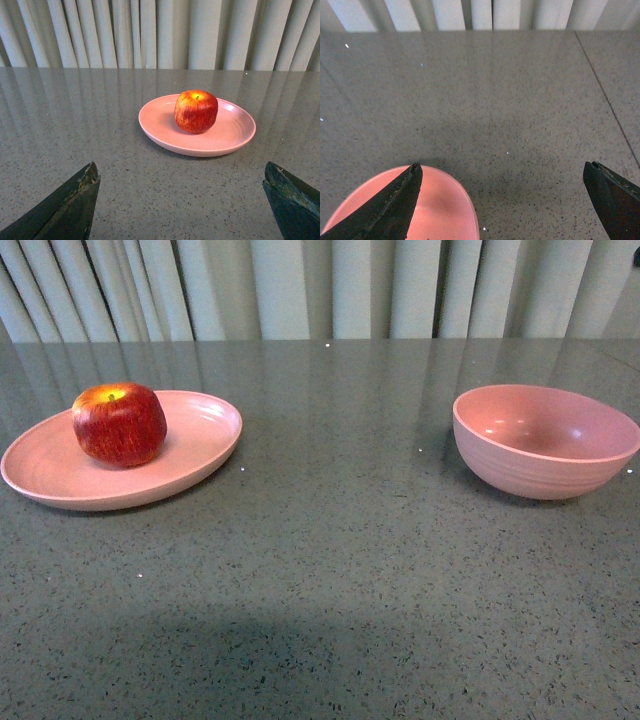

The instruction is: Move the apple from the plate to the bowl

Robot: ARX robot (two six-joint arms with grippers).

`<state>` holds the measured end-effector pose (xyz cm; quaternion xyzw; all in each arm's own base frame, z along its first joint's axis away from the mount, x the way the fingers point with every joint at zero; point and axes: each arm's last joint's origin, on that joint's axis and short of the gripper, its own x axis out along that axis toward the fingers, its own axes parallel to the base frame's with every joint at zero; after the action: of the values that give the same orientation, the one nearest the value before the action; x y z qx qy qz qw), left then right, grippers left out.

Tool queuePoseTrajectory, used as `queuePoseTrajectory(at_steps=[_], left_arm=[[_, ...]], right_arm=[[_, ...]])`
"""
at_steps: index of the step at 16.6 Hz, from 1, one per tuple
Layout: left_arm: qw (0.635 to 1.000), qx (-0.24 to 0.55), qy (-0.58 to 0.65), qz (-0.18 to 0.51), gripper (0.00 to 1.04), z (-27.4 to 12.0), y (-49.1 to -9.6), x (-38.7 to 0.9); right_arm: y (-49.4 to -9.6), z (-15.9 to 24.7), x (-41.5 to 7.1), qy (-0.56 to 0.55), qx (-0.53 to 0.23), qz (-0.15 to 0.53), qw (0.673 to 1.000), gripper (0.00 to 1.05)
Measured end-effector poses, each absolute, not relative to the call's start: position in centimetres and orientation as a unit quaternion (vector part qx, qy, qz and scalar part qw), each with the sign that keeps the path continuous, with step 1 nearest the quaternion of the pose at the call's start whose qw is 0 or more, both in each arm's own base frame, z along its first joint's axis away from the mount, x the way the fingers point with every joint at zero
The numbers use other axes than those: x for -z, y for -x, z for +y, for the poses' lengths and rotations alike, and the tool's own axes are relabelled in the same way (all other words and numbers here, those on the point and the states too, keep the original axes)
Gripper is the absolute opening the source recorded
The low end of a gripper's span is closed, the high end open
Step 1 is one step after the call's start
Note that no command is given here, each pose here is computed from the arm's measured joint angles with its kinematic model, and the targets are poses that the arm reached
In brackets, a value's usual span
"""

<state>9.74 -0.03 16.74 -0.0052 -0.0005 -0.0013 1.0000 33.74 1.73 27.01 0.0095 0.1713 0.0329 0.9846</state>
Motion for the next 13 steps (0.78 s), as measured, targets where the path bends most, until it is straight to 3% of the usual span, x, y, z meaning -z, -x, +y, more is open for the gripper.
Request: queuePoseTrajectory(at_steps=[6, 13], left_arm=[[1.0, 0.001, 0.005, 0.0, 0.98, 0.0, -9.7, -16.7], [1.0, 0.001, 0.005, -0.001, 0.98, 0.0, -9.7, -16.8]], right_arm=[[-38.1, 3.0, -22.0, 0.011, -0.024, 0.297, 0.955, 0.98], [-38.7, 3.7, -19.7, 0.009, -0.018, 0.323, 0.946, 0.98]])
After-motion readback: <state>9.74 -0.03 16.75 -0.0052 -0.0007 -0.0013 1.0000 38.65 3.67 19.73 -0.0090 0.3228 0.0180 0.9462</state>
